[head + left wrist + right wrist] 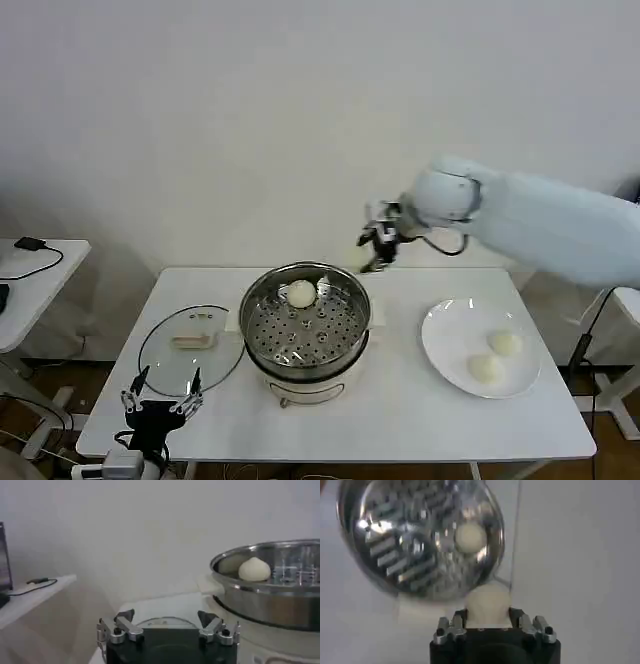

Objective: Take steamed baozi put them in steamer then cover it.

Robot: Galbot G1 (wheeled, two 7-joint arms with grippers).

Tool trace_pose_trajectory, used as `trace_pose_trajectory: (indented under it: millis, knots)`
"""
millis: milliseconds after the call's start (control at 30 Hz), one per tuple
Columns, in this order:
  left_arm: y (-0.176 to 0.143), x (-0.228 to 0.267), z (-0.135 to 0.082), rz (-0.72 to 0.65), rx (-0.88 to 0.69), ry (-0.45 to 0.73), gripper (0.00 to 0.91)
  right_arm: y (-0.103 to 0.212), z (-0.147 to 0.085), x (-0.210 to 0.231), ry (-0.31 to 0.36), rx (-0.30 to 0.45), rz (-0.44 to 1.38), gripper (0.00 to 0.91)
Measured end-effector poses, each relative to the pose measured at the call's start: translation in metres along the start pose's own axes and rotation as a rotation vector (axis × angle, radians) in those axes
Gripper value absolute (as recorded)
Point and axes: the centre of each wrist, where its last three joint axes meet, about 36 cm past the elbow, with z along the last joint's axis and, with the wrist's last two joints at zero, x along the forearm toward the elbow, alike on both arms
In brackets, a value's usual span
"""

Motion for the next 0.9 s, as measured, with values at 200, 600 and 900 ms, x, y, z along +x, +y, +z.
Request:
trace_pose_trajectory:
  millis: [200,600,900]
  knots:
    - [0.002,-0.002,-0.002,-0.013,0.006,-0.010,0.907,0.004,-0.047,-0.038,-0.007,-0.015,-0.063,0.574]
    - [0.001,-0.006,-0.004,-0.022,0.019,-0.023,0.907,0.022,-0.087,-0.096,0.007,-0.035,-0.153,0.574]
    - [0.001,-0.006,-0.006,-0.024,0.018,-0.028,0.907,0.028,-0.099,-0.122,0.026,-0.035,-0.175,0.584]
